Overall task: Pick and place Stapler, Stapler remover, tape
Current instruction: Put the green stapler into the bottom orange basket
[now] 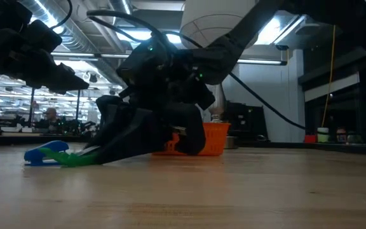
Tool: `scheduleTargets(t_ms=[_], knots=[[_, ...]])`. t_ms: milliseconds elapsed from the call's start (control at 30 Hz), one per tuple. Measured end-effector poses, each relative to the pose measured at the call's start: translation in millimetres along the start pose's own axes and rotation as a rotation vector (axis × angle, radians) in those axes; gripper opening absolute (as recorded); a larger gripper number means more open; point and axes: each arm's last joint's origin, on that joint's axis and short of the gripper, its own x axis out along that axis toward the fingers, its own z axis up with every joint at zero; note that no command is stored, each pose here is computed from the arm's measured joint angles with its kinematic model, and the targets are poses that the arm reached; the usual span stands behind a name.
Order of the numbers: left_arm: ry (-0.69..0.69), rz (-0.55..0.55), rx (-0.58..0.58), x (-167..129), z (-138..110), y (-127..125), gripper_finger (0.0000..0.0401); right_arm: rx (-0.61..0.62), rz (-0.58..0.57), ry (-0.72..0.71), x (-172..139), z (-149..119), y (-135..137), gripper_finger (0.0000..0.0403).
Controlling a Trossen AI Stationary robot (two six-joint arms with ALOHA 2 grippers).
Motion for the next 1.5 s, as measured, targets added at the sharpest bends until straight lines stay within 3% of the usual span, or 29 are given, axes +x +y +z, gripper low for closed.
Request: scheduleTargets(t_ms=[200,633,900,1200,1500], knots=[[0.0,0.0,0.0,0.0,-0.1,0.0,0.0109,0.016,0.012,0.014,-0.1,-1.3,1.2,0.0071],[0.001,0.0,0.0,0.0,-0.1,0.0,0.0109,0.174,0.015,0.024,-1.8,-2.4,0.8,0.0079],[0.0,0.0,0.0,0.0,0.0,0.0,0.0109,0.216,0.054,0.018,-18.1,17.6,1.0,0.0072],[0.001,0.0,0.0,0.0,0.0,0.0,0.0107,0.258,-0.002,0.145,-48.9,45.2,3.7,0.0072],[0.001,0.0,0.0,0.0,0.0,0.0,0.0107,0.267,-0.014,0.232,-68.9,50.4,12.2,0.0072]])
